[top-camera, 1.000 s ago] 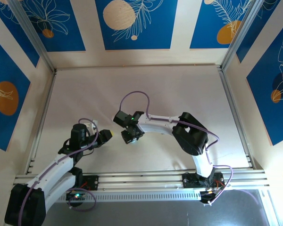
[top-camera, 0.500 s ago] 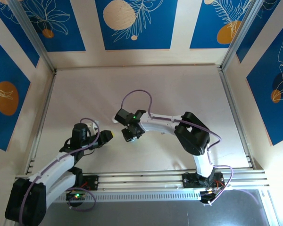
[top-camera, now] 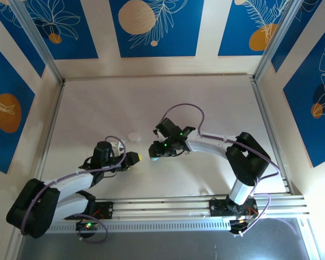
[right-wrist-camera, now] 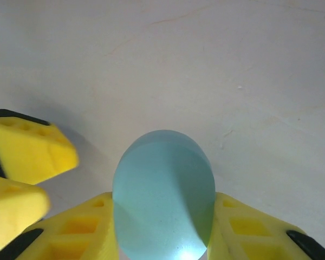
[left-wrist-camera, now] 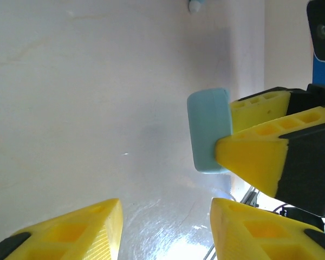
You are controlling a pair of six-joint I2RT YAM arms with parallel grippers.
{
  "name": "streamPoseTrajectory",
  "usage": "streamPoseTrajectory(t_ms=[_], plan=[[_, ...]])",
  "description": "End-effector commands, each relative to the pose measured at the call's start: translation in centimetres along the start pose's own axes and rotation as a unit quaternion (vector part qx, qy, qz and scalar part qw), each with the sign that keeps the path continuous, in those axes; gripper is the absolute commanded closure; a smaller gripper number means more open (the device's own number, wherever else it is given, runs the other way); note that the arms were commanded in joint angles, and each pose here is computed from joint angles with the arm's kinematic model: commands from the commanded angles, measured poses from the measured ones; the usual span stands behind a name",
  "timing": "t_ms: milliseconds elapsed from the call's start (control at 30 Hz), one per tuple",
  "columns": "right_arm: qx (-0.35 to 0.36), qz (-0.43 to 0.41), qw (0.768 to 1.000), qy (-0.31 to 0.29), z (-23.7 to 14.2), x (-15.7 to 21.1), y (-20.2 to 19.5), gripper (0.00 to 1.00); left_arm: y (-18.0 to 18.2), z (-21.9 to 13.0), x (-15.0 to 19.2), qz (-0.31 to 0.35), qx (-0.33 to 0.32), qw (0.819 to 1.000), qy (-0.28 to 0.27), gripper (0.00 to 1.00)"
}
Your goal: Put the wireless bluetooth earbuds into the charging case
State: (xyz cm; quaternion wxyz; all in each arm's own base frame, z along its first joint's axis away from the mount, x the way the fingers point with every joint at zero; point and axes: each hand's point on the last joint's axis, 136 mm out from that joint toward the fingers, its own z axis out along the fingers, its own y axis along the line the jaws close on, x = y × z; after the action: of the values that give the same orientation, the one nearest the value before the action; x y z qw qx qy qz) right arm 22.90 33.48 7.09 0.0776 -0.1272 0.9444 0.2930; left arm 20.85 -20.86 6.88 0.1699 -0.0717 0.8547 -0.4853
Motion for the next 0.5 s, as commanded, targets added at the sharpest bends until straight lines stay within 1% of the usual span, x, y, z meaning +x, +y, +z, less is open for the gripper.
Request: streamPoseTrajectory(t_ms=[0, 167, 467], plan=[[-0.084, 0.006, 0.996, -0.007, -1.3, -0.5, 3.0, 0.70, -2.3, 0.5, -1.4, 0.019, 0.035, 0.999, -0.019, 0.53], [-0.121, 0.014, 0.993, -0.004, -1.9, -0.4, 3.7, 0.70, -2.7, 0.8, -1.7, 0.016, 0.047, 0.999, -0.020, 0.51], [-0.141, 0.022, 0.990, 0.001, -2.1, -0.2, 4.1, 0.72, -3.2, 0.8, -2.0, 0.018, 0.055, 0.998, -0.024, 0.47]])
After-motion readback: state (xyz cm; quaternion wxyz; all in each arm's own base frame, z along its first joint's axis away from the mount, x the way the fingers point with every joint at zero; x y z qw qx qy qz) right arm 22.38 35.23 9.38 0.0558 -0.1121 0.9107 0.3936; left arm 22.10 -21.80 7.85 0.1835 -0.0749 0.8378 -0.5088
